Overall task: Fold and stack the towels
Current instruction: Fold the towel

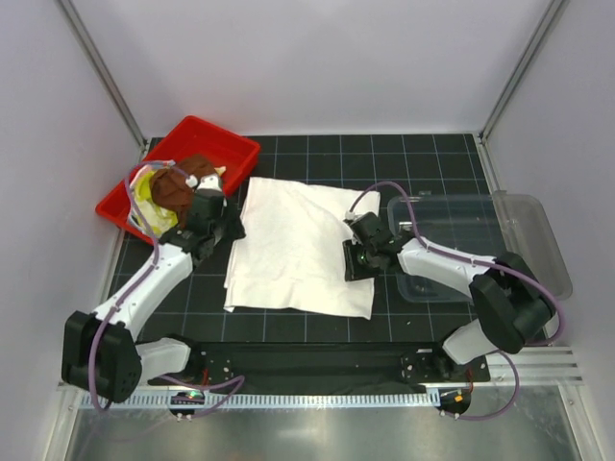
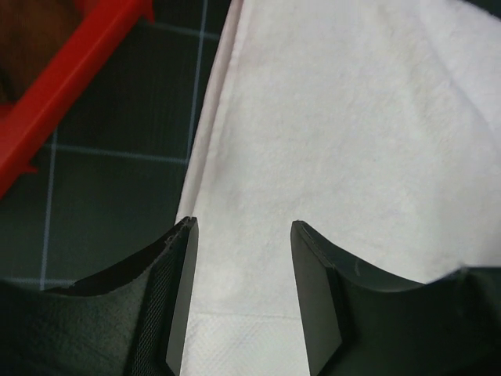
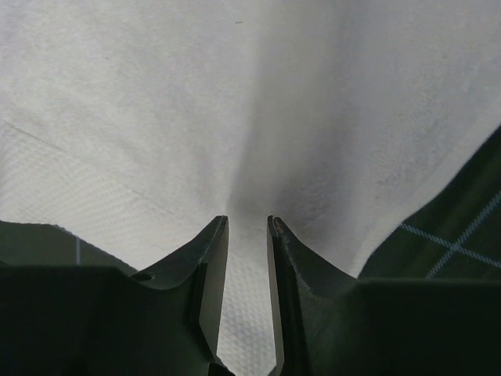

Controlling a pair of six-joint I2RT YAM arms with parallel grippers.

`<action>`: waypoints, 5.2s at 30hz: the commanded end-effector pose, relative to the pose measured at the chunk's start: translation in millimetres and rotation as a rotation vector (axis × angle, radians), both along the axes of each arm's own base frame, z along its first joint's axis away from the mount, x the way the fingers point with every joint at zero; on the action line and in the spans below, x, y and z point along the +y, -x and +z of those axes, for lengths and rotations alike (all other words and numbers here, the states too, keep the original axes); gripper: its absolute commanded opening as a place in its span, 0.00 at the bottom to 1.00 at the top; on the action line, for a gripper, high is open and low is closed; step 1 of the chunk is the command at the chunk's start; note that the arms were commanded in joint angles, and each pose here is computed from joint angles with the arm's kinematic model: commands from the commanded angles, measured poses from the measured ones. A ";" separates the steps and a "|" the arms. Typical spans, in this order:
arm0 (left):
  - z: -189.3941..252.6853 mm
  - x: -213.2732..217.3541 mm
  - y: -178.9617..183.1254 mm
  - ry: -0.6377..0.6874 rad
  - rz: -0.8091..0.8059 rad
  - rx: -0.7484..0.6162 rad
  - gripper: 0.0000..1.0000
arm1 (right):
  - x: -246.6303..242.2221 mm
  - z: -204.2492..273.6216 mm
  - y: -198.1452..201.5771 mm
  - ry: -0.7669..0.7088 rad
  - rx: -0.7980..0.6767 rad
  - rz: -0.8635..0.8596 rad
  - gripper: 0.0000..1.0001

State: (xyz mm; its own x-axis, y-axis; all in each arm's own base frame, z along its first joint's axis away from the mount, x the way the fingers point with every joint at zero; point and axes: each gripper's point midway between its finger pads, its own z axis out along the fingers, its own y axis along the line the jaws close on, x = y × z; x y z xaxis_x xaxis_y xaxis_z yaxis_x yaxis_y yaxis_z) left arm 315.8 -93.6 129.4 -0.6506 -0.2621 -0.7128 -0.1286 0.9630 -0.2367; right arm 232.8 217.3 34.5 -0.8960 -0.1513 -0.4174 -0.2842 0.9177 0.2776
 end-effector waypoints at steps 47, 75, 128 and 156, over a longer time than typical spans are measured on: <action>117.1 38.8 -16.4 0.081 0.070 -0.190 0.60 | 219.2 28.0 87.4 -0.224 -0.176 0.425 0.31; -61.3 25.2 -42.9 0.130 0.145 0.140 0.55 | -15.3 78.0 -247.6 -0.013 -0.116 0.056 0.43; -72.6 15.5 -66.0 0.181 0.071 0.149 0.43 | -30.3 24.1 -223.9 -0.136 0.107 -0.034 0.39; 56.5 -0.4 -82.2 0.286 -0.271 -0.104 0.00 | -59.1 144.5 -244.7 -0.164 -0.374 -0.099 0.01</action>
State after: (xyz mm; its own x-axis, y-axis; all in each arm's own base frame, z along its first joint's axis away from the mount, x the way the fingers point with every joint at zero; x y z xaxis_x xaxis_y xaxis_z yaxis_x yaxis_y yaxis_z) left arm 389.3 -77.0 112.5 -0.7228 -0.3636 -0.5877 -0.0744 0.8864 -0.4568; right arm 456.2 166.0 119.5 -0.8301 -0.0248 -0.5571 -0.2739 0.8884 0.3684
